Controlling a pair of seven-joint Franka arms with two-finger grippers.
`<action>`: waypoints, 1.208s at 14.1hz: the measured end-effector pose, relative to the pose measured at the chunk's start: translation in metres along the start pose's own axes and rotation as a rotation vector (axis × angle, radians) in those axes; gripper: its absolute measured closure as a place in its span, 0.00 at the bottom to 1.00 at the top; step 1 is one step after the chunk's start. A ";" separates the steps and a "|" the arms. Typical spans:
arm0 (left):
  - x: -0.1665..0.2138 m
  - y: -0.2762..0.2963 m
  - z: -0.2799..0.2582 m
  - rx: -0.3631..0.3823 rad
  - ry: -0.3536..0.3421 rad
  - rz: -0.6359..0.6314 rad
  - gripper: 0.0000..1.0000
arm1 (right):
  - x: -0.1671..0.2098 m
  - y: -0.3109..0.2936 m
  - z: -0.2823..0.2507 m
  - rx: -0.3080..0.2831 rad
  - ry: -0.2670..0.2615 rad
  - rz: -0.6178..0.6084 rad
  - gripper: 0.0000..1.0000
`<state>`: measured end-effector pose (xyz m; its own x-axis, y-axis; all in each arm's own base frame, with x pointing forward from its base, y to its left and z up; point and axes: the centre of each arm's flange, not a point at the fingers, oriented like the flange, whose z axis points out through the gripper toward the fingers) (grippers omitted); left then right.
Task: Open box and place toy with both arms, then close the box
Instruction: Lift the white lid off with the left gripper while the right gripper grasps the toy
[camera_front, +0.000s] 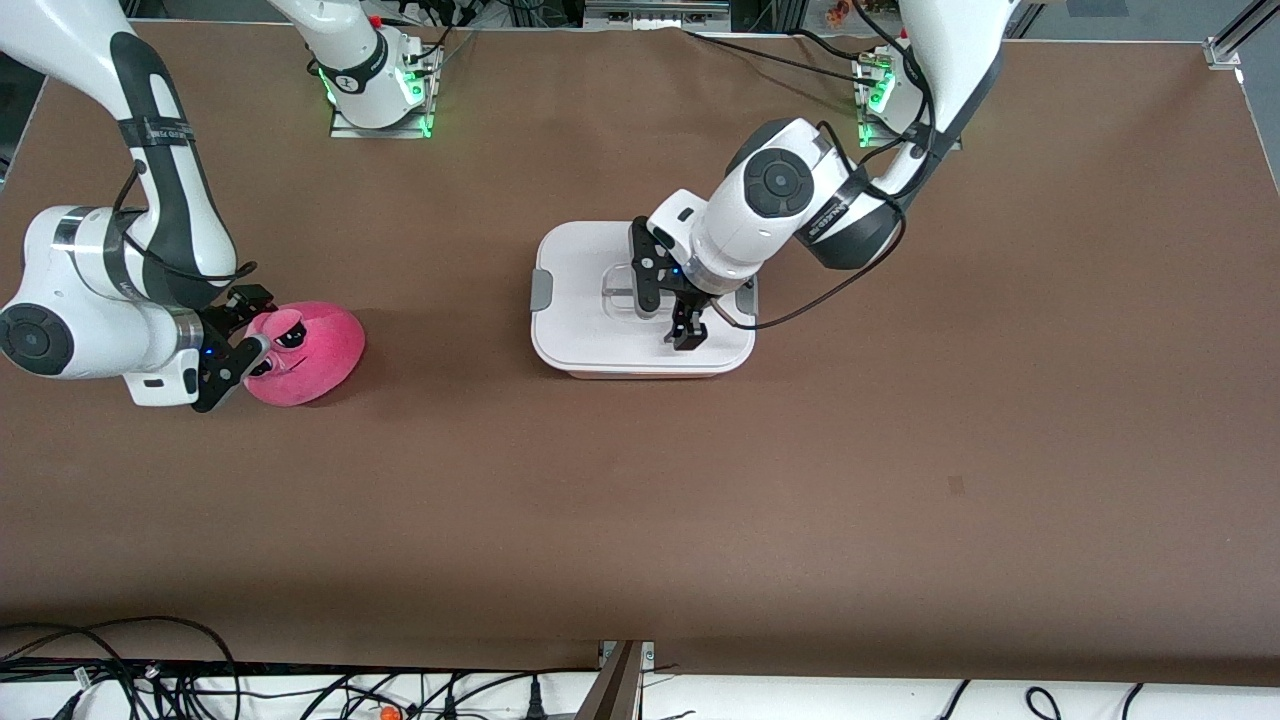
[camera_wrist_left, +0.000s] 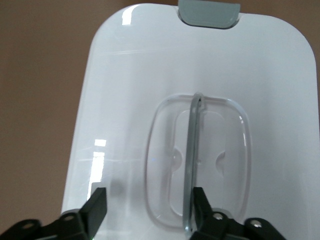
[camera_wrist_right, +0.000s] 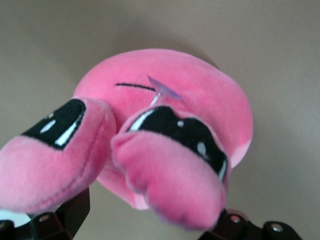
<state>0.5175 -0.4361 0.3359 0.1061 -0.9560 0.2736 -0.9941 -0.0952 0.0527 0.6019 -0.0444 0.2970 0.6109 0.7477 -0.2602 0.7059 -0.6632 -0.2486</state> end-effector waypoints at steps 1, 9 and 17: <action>0.005 0.005 0.002 -0.005 0.003 0.012 0.40 | 0.002 -0.001 0.000 0.008 0.022 0.000 0.00; 0.026 0.031 0.001 -0.027 0.019 0.059 0.93 | 0.029 -0.013 -0.014 -0.026 0.132 -0.028 0.42; -0.009 0.035 -0.126 -0.065 -0.166 0.010 0.93 | 0.039 -0.019 -0.023 0.008 0.204 -0.010 0.90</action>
<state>0.4852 -0.3955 0.4567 0.0857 -0.9900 0.1123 -0.9908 -0.0728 0.1144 0.6204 -0.0015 0.3126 0.6645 0.7446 -0.0632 0.7100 -0.6554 -0.2575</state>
